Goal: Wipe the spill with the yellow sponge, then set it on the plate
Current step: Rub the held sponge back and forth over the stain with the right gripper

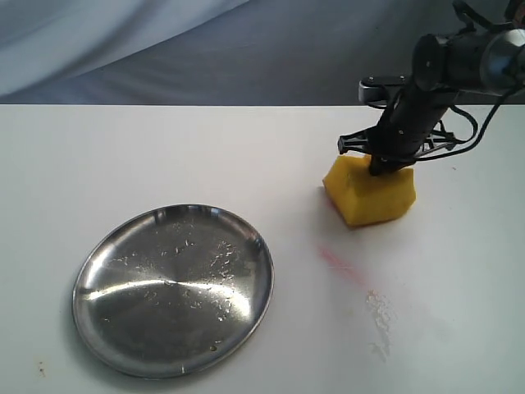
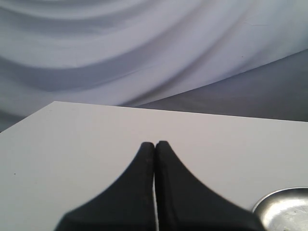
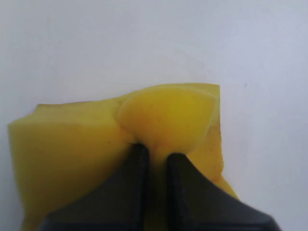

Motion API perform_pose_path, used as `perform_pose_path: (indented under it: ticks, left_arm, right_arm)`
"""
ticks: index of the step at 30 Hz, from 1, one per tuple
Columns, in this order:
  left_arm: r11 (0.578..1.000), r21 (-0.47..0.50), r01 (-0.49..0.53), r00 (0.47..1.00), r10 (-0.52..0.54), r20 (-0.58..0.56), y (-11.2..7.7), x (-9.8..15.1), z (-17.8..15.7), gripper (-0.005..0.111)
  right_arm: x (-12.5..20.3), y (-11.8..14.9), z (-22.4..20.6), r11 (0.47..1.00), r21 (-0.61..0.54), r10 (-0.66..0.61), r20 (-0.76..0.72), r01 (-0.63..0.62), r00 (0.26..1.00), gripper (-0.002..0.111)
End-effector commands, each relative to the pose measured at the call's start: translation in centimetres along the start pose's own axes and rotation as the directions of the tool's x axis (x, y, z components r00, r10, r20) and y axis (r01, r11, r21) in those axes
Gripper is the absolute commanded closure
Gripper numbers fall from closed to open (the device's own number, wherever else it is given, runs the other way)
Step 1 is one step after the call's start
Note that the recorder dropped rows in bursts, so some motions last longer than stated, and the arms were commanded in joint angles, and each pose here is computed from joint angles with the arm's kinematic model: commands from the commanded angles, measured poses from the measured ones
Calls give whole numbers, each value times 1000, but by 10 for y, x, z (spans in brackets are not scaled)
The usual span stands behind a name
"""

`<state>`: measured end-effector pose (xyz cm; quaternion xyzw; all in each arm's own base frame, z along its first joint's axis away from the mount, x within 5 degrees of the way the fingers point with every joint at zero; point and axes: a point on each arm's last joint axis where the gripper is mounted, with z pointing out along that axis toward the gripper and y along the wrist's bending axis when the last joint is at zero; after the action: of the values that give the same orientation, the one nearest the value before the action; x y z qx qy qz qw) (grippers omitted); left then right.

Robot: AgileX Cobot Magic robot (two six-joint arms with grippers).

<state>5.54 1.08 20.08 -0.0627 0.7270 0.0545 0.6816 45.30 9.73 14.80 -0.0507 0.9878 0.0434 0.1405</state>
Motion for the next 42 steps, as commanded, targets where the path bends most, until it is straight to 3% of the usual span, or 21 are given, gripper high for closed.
perform_pose_path:
  ticks: [1, 7, 15, 21, 28, 32, 42]
  left_arm:
    - [1000, 5, 1, 1000, -1, -1, 0, 1, 0, 107]
    - [1000, 5, 1, 1000, -1, -1, 0, 1, 0, 107]
    - [1000, 5, 1, 1000, -1, -1, 0, 1, 0, 107]
    - [1000, 5, 1, 1000, -1, -1, 0, 1, 0, 107]
    - [1000, 5, 1, 1000, -1, -1, 0, 1, 0, 107]
    - [1000, 5, 1, 1000, -1, -1, 0, 1, 0, 107]
    - [1000, 5, 1, 1000, -1, -1, 0, 1, 0, 107]
  right_arm:
    - [-2, 15, 20, 996, -88, 31, 49, -27, 998, 108]
    - [-7, 46, 36, 992, -121, -17, 58, 24, 998, 108]
    - [-10, 108, 42, 973, -181, -135, 51, 142, 990, 108]
    - [4, 127, 41, 962, -188, -208, -23, 201, 978, 108]
    - [16, 112, 29, 955, -89, -291, -95, 283, 952, 108]
    - [26, 87, 13, 960, -20, -280, -95, 280, 955, 108]
    - [48, 11, -1, 993, 65, -92, -66, 96, 994, 108]
